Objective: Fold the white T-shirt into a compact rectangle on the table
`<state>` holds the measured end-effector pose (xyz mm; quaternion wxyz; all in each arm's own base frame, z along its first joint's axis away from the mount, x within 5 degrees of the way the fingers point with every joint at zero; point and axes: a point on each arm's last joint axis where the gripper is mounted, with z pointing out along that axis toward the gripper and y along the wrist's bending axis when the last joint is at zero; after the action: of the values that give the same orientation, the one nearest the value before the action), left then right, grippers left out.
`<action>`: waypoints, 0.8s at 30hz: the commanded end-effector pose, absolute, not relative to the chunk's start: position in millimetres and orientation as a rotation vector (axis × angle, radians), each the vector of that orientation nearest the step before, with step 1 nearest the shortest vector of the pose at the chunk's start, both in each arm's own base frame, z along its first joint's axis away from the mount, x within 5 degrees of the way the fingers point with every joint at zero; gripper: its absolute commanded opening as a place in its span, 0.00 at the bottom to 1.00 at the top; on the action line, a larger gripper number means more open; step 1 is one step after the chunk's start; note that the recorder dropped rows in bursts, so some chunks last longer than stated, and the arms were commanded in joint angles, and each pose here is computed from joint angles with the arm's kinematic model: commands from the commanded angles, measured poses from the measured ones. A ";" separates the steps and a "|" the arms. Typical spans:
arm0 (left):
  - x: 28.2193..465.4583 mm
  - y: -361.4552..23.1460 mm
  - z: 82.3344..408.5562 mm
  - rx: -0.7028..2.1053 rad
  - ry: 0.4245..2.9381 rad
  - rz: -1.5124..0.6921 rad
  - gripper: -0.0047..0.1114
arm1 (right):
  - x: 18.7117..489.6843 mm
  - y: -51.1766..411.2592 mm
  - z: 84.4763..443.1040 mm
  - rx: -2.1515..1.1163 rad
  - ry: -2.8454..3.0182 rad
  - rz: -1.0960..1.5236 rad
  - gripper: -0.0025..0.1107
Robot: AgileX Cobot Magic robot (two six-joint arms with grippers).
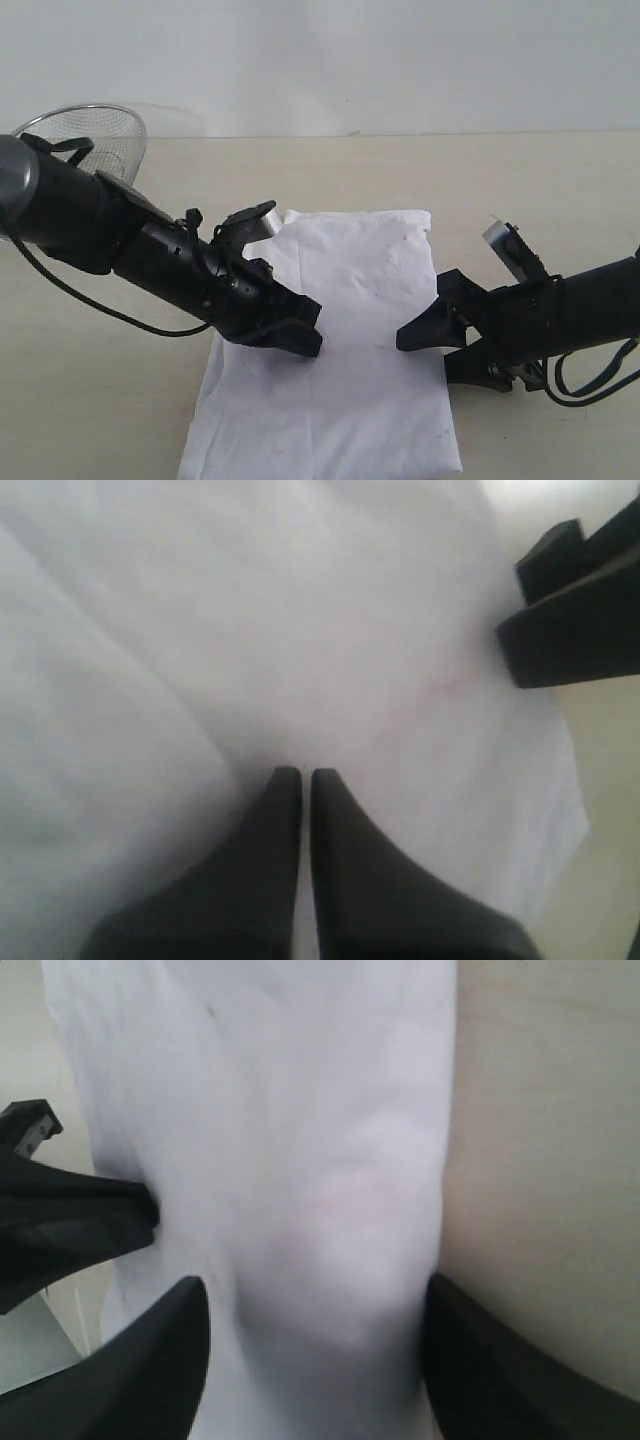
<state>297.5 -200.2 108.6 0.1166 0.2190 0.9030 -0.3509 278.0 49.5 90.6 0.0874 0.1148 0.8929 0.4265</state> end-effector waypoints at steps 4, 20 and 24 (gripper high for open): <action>298.1 -200.5 93.6 0.636 2.689 -0.987 0.08 | 277.1 42.7 78.3 0.359 2.716 1.113 0.53; 298.3 -200.1 93.1 0.638 2.690 -0.979 0.08 | 277.5 67.3 77.4 0.316 2.720 1.085 0.53; 297.5 -200.6 93.4 0.644 2.691 -0.993 0.08 | 278.0 66.3 76.7 0.333 2.722 1.068 0.41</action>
<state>298.5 -199.1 95.9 0.1052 0.2119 0.9103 -0.3398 279.9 72.8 89.7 0.0982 0.1109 0.8962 0.4182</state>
